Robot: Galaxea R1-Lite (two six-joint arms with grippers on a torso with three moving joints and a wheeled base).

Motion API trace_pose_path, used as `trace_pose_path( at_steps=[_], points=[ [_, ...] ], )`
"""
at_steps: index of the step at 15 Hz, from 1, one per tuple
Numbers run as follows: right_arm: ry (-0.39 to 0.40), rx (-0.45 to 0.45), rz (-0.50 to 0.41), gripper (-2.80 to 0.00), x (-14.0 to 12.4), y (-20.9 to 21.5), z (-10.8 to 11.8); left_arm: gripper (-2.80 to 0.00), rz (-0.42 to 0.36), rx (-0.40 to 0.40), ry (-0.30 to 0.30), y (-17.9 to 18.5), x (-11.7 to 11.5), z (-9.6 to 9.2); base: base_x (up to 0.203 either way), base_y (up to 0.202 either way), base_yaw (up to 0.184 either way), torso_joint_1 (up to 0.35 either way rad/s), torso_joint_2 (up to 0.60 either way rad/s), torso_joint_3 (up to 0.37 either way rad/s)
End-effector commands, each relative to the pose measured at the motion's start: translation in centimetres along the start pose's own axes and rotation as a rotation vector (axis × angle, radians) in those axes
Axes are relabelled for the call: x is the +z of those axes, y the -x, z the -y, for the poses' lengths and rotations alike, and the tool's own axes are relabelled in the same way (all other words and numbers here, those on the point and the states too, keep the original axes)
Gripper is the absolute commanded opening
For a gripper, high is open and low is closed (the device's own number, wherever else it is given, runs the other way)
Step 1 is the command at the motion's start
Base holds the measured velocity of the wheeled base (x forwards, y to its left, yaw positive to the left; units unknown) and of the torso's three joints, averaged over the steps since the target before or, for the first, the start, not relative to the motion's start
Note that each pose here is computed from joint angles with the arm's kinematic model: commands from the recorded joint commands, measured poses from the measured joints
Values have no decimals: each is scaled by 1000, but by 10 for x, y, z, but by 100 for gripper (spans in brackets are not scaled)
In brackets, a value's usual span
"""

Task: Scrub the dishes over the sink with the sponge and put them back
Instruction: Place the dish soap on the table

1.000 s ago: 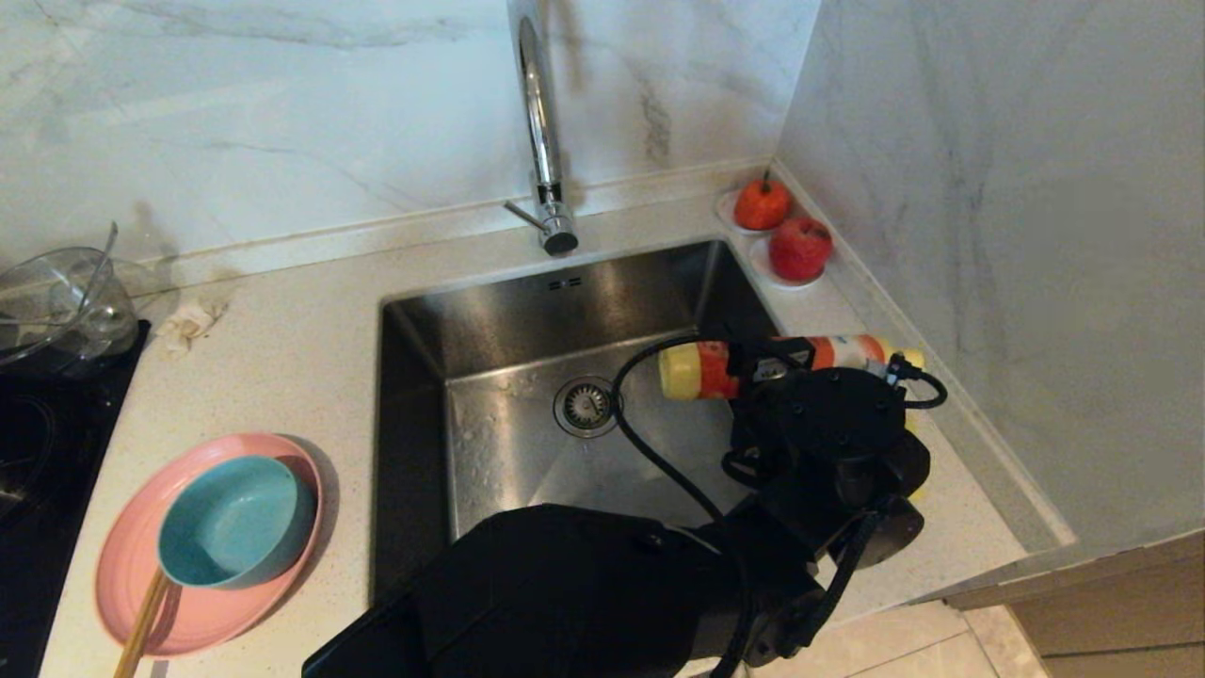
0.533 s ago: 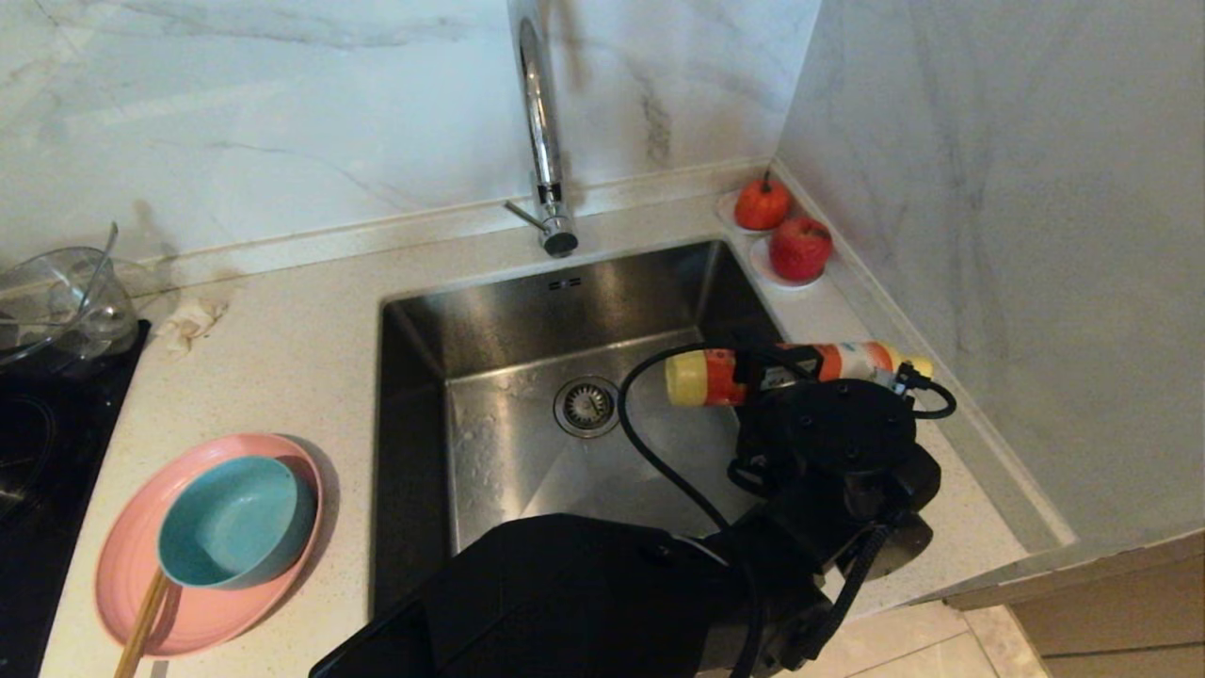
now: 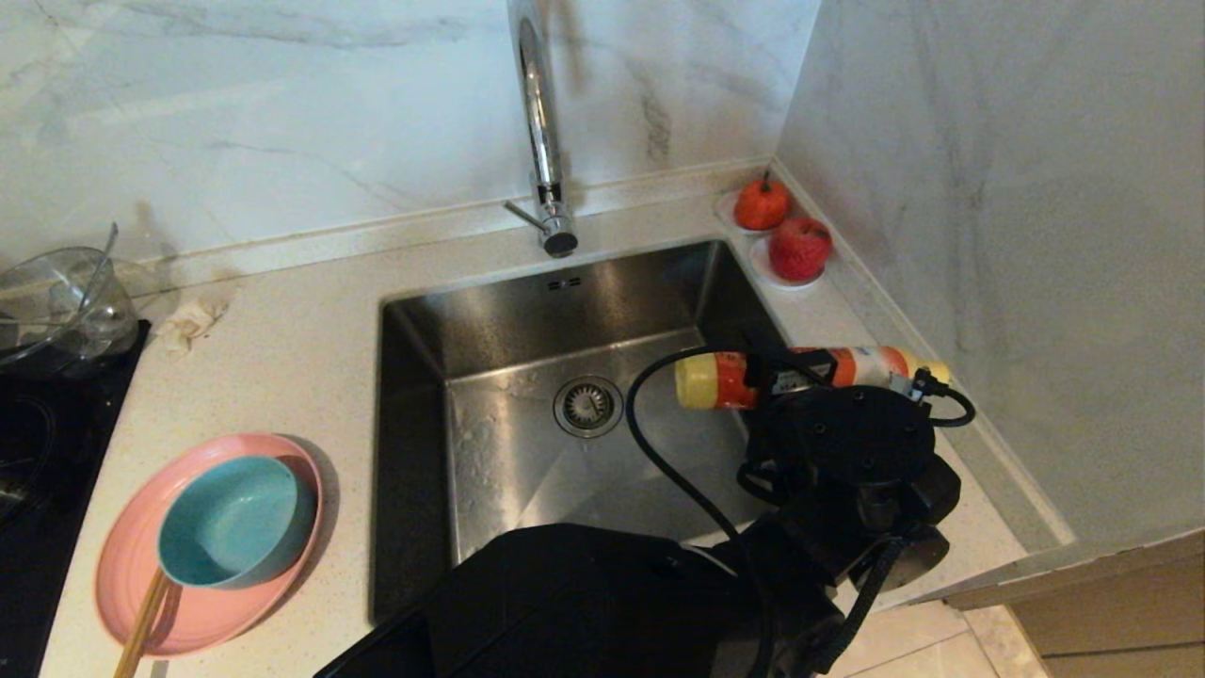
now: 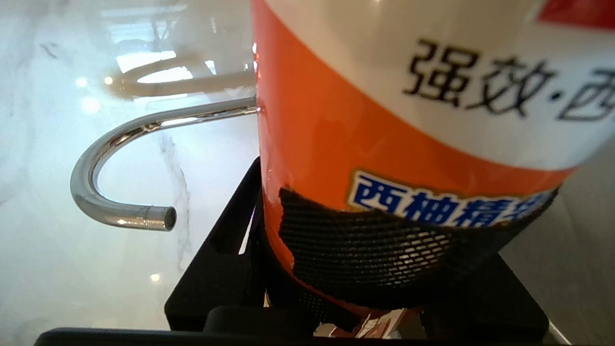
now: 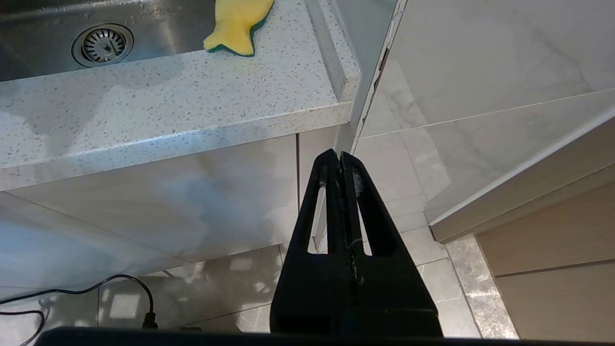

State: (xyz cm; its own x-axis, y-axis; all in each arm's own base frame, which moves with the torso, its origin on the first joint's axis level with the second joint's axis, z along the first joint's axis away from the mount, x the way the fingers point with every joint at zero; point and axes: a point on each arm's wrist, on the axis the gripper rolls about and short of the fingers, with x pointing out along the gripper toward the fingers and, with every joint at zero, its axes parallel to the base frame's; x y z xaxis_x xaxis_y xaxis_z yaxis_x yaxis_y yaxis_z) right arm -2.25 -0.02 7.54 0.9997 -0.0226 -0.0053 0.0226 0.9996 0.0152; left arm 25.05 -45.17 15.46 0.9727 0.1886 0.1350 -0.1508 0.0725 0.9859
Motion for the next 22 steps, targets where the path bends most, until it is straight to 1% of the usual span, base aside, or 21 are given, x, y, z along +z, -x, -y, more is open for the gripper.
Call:
trace_pose_path(
  at_steps=[1, 3, 5, 7, 10, 11, 12, 19, 21, 22],
  points=[
    [0, 0, -1, -280, 0, 0, 0, -280, -14, -3, -9, -1, 0, 2, 0, 0, 0, 0, 0, 0],
    [0, 0, -1, -280, 0, 0, 0, -280, -14, -8, -23, -1, 1, 10, 0, 0, 0, 0, 0, 0],
    [0, 1, 1, -280, 0, 0, 0, -280, -11, -9, -31, -1, 1, 9, 0, 0, 0, 0, 0, 0],
    [0, 0, 1, -280, 0, 0, 0, -280, -9, -13, -39, 0, 1, 14, 0, 0, 0, 0, 0, 0],
    [0, 1, 1, -280, 0, 0, 0, -280, 2, -40, -105, 4, -8, 32, 0, 0, 0, 0, 0, 0],
    [0, 0, 1, -280, 0, 0, 0, -280, 4, -50, -111, 6, -12, 37, 0, 0, 0, 0, 0, 0],
    [0, 0, -1, -280, 0, 0, 0, -280, 4, -57, -102, 7, -14, 40, 0, 0, 0, 0, 0, 0],
    [0, 0, -1, -280, 0, 0, 0, -280, 9, -70, -140, 8, -17, 46, 0, 0, 0, 0, 0, 0],
    [0, 0, -1, -280, 0, 0, 0, -280, 9, -71, -132, 8, -17, 48, 0, 0, 0, 0, 0, 0],
    [-1, 0, -1, -280, 0, 0, 0, -280, 7, -71, -116, 8, -17, 47, 0, 0, 0, 0, 0, 0]
  ],
)
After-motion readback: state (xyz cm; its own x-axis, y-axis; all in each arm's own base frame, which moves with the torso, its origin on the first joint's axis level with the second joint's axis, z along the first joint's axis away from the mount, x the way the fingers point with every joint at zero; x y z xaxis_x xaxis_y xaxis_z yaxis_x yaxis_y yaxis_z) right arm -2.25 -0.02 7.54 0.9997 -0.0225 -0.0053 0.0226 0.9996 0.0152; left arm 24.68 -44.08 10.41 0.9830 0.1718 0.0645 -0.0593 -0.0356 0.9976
